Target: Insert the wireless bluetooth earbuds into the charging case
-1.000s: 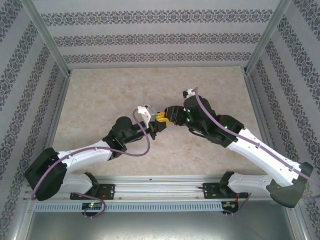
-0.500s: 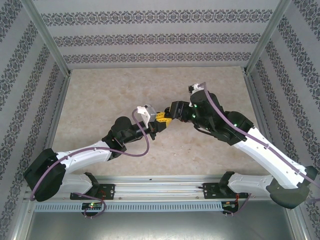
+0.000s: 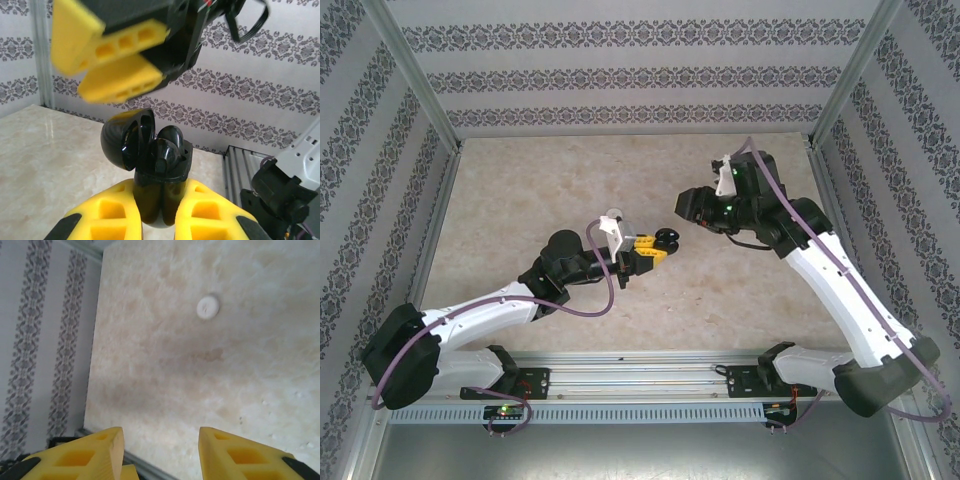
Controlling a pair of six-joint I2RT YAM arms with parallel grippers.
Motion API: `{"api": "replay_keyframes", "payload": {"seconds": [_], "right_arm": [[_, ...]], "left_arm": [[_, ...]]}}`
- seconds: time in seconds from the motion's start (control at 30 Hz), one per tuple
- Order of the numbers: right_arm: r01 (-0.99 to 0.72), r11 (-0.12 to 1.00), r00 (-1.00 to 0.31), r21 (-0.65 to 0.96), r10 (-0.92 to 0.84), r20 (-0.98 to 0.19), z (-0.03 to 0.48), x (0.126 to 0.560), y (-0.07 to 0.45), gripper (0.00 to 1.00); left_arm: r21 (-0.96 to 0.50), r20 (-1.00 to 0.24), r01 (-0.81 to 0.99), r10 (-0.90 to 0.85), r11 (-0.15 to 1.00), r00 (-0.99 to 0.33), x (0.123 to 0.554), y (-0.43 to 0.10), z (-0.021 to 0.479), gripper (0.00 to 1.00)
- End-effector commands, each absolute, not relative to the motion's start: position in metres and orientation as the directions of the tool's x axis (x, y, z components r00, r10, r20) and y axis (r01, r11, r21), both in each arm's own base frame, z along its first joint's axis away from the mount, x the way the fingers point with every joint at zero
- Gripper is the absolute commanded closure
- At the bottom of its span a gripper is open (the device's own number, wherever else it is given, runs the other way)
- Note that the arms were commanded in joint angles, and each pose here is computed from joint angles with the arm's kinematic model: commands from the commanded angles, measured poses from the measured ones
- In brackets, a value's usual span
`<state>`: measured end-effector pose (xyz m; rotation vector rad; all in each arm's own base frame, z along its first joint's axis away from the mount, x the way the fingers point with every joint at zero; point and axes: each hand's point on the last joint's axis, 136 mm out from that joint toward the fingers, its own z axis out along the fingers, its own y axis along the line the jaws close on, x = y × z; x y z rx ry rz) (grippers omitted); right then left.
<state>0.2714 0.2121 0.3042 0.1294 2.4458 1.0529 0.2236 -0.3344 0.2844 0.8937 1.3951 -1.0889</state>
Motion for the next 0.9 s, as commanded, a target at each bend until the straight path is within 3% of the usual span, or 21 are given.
{"api": "replay_keyframes", "payload": {"seconds": [0.0,0.4,0.7,0.87], "right_arm": [[-0.130,0.591,-0.925,0.796,0.217,-0.313,0.308,0.259,0.231,0.57],[-0.149,0.490,-0.972,0.859,0.088,-0.219,0.298,0.237,0.252,0.66],[-0.300,0.435,-0.932,0.849,0.057,-0.358,0.342,0.213,0.240,0.68],[-0.341,0.490,-0.900,0.802,0.075,-0.428,0.350,0.207,0.222,0.66]], "left_arm": [[-0.106,-0.993,0.969,-0.079,0.225,-0.090,0.210,-0.339,0.305,1.00],[-0.158,-0.984,0.955,-0.115,0.249,-0.133,0.219,-0.341,0.299,1.00],[-0.285,-0.958,0.909,-0.122,0.303,-0.259,0.234,-0.334,0.280,1.00],[-0.338,-0.941,0.881,-0.144,0.332,-0.307,0.238,-0.324,0.272,1.00]]}}
